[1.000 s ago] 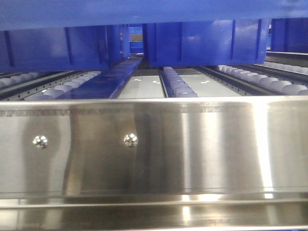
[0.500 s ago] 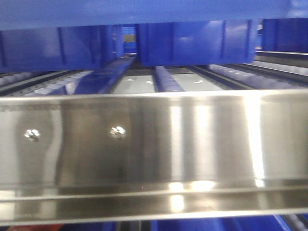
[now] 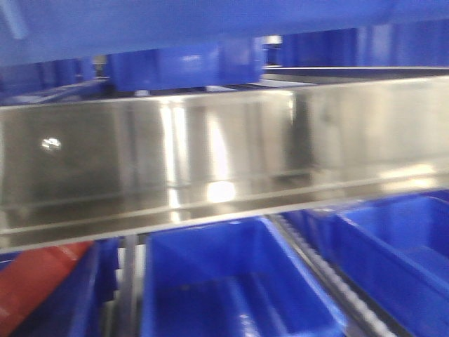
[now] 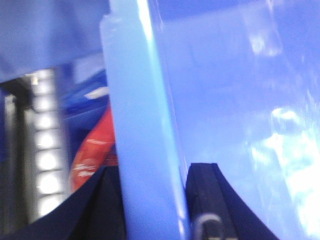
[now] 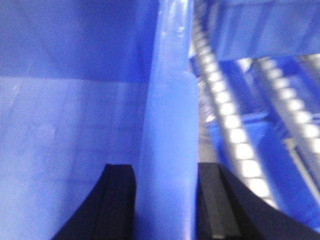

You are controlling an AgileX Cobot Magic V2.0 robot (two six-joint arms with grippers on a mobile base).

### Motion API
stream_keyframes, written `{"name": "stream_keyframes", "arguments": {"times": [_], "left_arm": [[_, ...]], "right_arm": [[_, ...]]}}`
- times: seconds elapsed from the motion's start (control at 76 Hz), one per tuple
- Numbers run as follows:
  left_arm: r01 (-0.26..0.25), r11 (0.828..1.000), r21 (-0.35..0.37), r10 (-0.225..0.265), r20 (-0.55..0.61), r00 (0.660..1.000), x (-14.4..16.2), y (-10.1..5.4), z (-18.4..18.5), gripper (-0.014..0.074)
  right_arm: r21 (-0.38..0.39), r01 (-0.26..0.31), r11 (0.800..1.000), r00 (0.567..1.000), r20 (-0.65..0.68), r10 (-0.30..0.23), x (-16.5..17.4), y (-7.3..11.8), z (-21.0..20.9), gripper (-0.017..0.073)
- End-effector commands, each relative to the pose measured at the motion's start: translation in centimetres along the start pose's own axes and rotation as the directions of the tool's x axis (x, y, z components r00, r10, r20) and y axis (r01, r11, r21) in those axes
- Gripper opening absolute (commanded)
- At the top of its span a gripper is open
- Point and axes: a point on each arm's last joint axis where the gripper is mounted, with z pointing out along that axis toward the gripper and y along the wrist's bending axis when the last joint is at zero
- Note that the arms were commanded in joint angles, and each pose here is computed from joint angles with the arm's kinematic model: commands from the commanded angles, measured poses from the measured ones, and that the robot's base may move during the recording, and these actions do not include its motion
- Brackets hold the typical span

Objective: Move blue bin to conveyor side
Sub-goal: 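Pull the held bin back from the shelf and turn the base away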

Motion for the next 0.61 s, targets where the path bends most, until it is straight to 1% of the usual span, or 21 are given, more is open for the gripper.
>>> {"name": "stream_keyframes", "arguments": {"times": [0.0, 0.592], "left_arm": [[-0.008, 0.997, 0.083, -0.001, 0.113, 0.994, -0.75, -0.67, -1.4, -0.0019], [-0.009, 0.997, 0.079, 0.0, 0.113, 0.994, -0.76, -0.64, -1.39, -0.0019]], "right_arm": [[-0.062, -0.003, 0.998, 0.976, 0.216, 0.017, -2.08, 0.57, -1.13, -0.0081], [-0.062, -0.003, 0.998, 0.976, 0.217, 0.017, -2.08, 0.57, -1.14, -0.0081]]}}
